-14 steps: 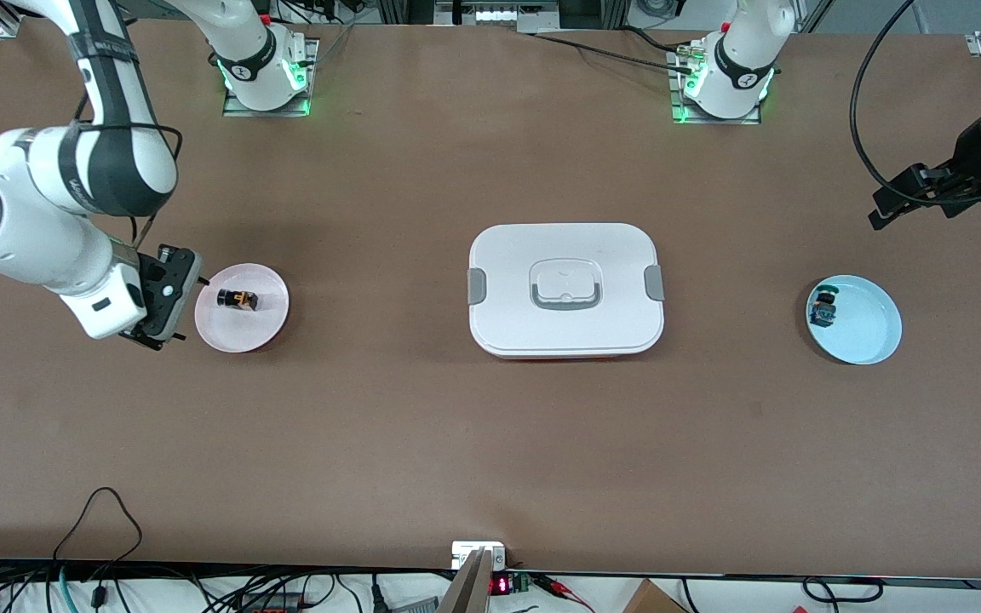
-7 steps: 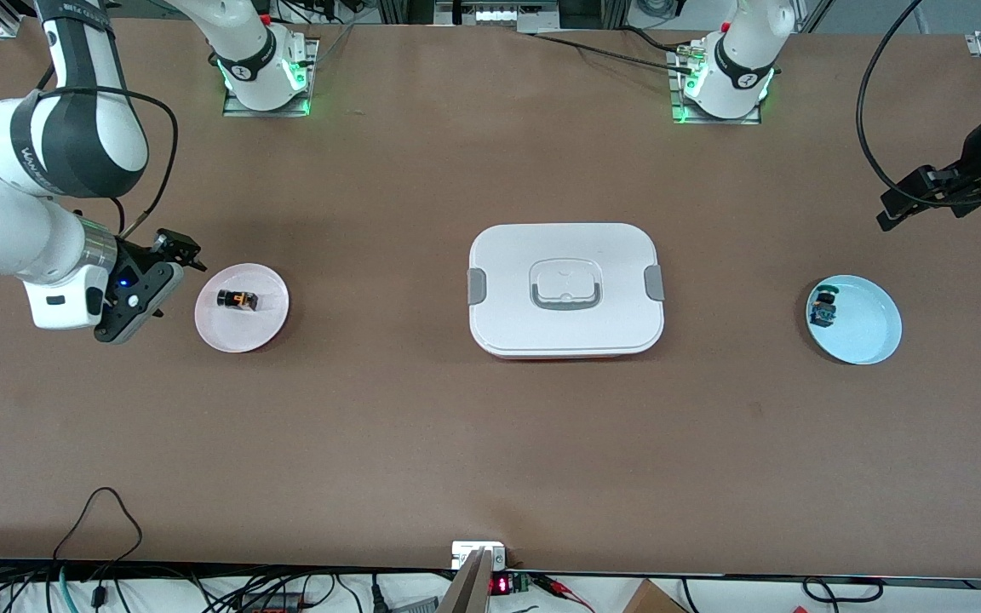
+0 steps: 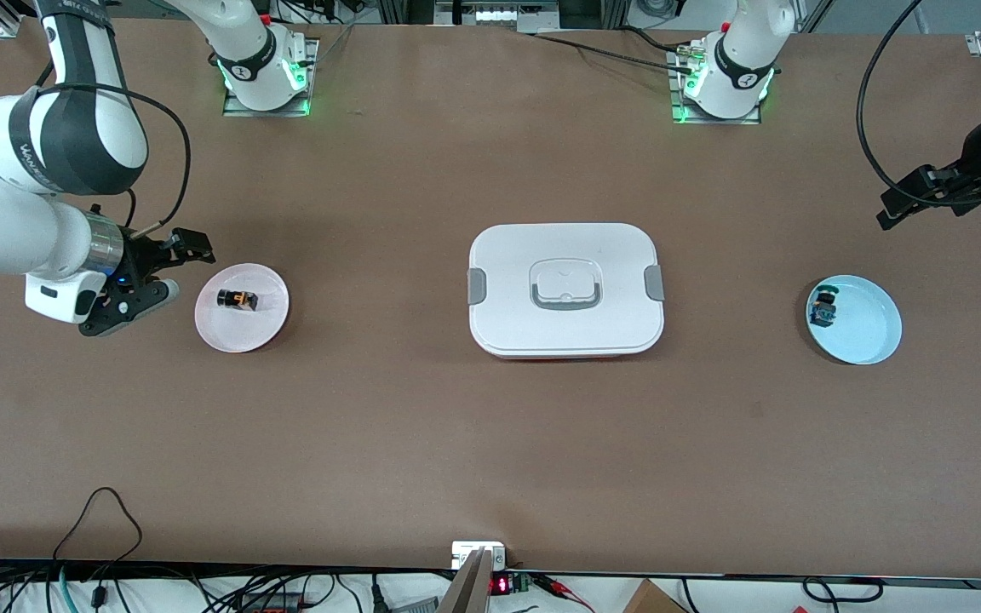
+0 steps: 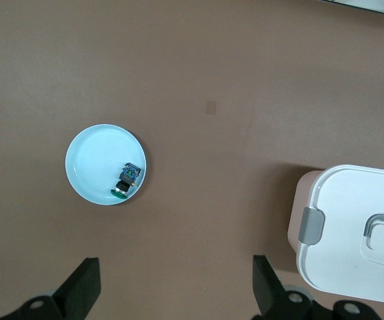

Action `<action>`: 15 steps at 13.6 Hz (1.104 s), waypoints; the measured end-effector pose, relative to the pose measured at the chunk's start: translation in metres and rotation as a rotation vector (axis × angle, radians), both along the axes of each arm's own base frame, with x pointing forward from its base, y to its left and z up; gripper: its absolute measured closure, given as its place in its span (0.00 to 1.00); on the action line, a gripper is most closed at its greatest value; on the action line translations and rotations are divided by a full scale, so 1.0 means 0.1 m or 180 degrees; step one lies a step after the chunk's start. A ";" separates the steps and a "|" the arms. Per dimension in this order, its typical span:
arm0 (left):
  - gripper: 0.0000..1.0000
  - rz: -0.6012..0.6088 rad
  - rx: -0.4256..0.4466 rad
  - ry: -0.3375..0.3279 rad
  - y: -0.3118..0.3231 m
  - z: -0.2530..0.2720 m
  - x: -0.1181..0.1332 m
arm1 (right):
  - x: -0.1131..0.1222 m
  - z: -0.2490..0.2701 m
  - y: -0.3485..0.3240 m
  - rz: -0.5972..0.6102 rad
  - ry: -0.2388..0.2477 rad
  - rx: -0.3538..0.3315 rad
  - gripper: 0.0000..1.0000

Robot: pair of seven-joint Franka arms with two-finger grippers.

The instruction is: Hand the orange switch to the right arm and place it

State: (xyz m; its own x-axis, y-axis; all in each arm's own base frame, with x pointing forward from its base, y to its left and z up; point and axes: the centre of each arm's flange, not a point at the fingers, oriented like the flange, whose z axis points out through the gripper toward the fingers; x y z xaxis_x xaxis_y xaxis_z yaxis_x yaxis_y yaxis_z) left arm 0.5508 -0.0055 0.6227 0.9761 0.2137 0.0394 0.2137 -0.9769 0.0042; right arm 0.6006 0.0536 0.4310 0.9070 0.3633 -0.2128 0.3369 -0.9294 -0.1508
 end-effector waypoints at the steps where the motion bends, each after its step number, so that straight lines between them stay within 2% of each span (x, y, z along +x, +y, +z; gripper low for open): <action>1: 0.00 0.0005 0.0000 0.0001 0.00 0.00 0.00 | -0.01 0.02 0.00 -0.0166 0.0055 -0.0046 0.00; 3: 0.00 0.0023 0.0000 0.0003 0.03 0.00 0.00 | -0.03 0.12 0.01 -0.0334 0.0120 -0.0105 0.00; 4: 0.00 0.0030 0.0000 0.0003 0.05 0.00 0.00 | -0.02 0.17 0.00 -0.0356 0.0106 -0.0129 0.00; 9: 0.00 0.0033 0.0000 0.0005 0.05 0.00 0.00 | 0.05 0.33 -0.06 -0.0379 -0.0031 -0.0279 0.00; 14: 0.00 0.0033 0.0000 0.0005 0.05 0.00 0.00 | 0.15 0.71 -0.14 -0.0803 -0.0234 -0.0340 0.00; 15: 0.00 0.0033 0.0000 0.0005 0.05 0.00 0.00 | 0.15 0.82 -0.17 -0.0840 -0.0237 -0.0346 0.00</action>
State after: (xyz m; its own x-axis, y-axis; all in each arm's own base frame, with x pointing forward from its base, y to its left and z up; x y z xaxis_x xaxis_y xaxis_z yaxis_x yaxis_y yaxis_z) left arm 0.5507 -0.0005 0.6226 0.9739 0.2237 0.0380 0.2238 -0.9746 0.0039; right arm 0.6156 0.0362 0.5130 0.9817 0.0915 -0.1670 0.0878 -0.9957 -0.0294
